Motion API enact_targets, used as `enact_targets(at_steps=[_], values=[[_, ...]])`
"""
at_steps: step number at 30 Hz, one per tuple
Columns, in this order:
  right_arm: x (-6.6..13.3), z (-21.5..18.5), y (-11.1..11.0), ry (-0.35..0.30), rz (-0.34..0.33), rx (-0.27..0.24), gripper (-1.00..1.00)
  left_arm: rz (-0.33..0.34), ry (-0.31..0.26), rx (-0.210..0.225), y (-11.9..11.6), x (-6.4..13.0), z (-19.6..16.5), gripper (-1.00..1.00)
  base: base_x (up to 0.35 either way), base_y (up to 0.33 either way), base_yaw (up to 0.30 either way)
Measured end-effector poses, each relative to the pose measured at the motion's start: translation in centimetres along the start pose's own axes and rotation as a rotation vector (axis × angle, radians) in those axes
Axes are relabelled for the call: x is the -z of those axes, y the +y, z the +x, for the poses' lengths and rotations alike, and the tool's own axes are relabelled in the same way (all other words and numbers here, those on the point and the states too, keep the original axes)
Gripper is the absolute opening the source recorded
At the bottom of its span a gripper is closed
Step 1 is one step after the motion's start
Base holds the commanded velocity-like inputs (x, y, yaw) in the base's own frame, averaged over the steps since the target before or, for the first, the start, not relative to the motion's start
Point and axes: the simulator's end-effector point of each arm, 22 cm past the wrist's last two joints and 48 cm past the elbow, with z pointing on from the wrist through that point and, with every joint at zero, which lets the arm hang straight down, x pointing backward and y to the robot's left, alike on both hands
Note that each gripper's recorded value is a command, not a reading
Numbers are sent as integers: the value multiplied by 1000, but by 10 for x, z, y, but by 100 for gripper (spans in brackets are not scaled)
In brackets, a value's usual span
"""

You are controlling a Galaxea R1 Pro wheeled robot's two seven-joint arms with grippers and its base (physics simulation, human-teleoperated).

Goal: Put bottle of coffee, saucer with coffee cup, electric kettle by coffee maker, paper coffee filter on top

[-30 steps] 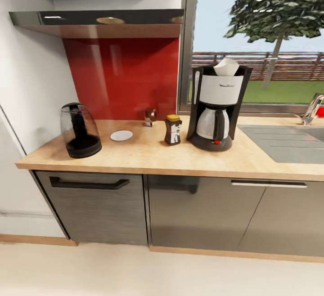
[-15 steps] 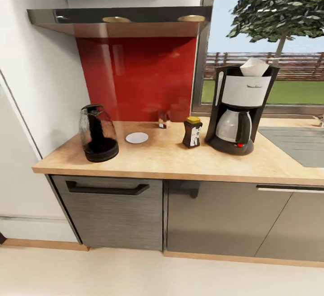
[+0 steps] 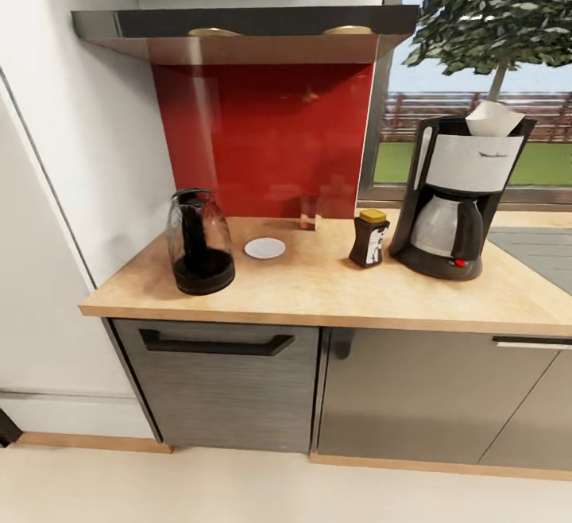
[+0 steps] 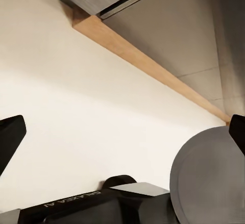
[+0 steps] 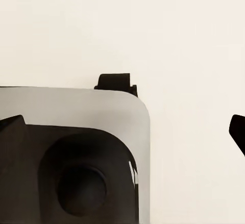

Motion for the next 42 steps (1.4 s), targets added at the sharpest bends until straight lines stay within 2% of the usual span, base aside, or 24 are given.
enact_targets(at_steps=[9,20,32,42], values=[[0,0,0,0,1,0,100,0,0,0,0,0,0,100,9,26,-180],[1,1,-7,2,9,3,100,0,0,1,0,0,0,100,0,29,-30],[1,0,-8,1,10,2,100,0,0,0,0,0,0,100,0,256,-1],[1,1,-8,3,12,-3,100,0,0,1,0,0,0,100,0,156,-120]])
